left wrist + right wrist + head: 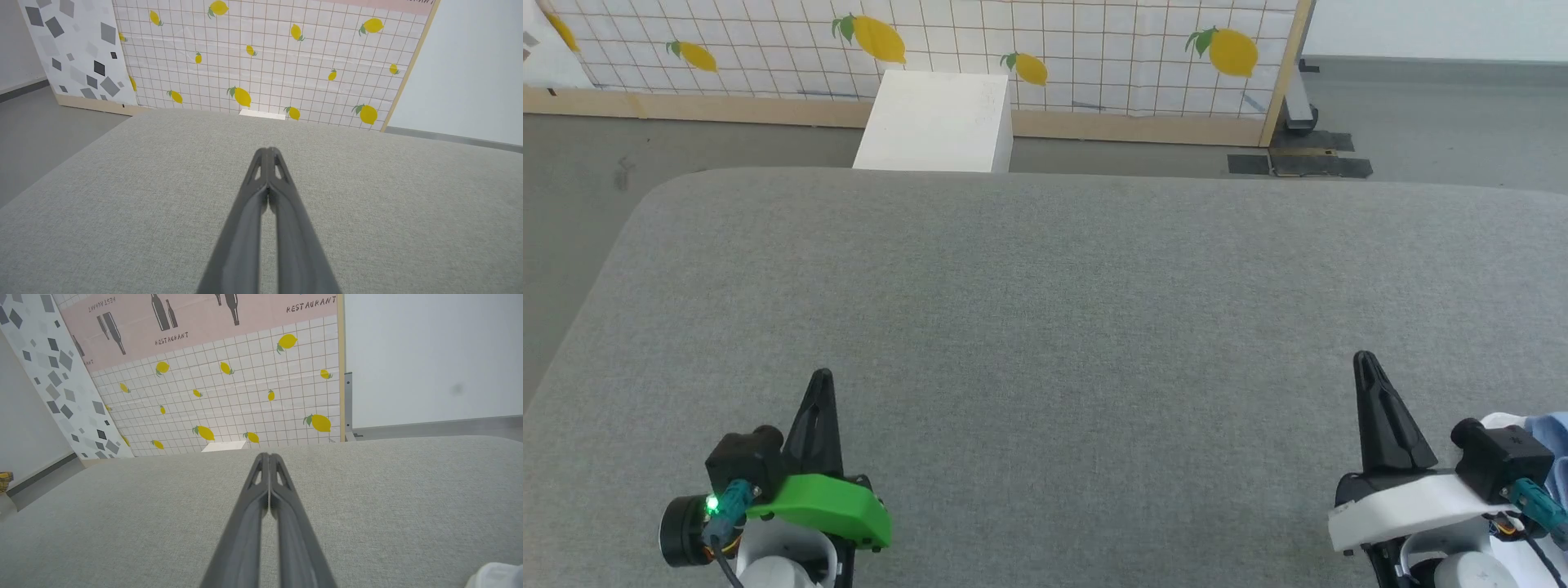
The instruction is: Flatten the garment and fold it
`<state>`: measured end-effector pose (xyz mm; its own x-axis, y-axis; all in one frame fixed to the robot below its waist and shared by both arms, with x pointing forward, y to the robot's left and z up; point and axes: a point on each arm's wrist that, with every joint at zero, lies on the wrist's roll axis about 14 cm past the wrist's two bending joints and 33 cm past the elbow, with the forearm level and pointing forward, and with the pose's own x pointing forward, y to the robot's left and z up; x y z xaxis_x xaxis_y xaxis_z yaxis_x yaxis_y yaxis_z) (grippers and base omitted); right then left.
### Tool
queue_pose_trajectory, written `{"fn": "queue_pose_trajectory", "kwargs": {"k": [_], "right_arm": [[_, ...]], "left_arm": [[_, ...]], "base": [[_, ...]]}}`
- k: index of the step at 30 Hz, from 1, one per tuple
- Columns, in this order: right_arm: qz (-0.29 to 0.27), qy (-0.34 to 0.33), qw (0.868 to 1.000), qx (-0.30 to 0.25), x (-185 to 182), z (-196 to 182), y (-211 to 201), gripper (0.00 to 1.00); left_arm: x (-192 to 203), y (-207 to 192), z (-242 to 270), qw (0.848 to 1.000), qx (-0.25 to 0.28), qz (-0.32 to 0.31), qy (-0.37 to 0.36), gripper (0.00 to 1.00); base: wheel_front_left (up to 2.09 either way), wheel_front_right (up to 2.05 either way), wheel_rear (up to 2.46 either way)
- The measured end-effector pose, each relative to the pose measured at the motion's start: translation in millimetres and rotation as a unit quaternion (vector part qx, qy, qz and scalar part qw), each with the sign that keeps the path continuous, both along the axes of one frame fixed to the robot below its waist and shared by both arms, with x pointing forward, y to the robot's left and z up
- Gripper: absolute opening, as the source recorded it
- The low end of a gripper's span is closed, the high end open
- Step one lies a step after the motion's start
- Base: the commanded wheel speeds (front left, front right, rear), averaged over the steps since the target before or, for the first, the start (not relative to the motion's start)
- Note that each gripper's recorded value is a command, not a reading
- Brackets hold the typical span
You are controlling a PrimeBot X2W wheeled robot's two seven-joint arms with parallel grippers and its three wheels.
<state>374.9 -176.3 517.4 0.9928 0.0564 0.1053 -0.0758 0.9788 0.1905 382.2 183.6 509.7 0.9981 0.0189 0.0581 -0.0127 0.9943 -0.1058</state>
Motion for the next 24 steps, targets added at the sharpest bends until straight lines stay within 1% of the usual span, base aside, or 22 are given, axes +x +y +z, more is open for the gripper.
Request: {"fn": "queue_pose_trajectory", "kwargs": {"k": [24], "right_arm": [[0.011, 0.008, 0.999, -0.029, 0.5, 3.9, 5.1, 0.00]], "left_arm": [[-0.4, -2.7, 6.0, 1.000, 0.013, -0.004, 0.004, 0.00]], "base": [[0.00, 0.00, 0.00]]}}
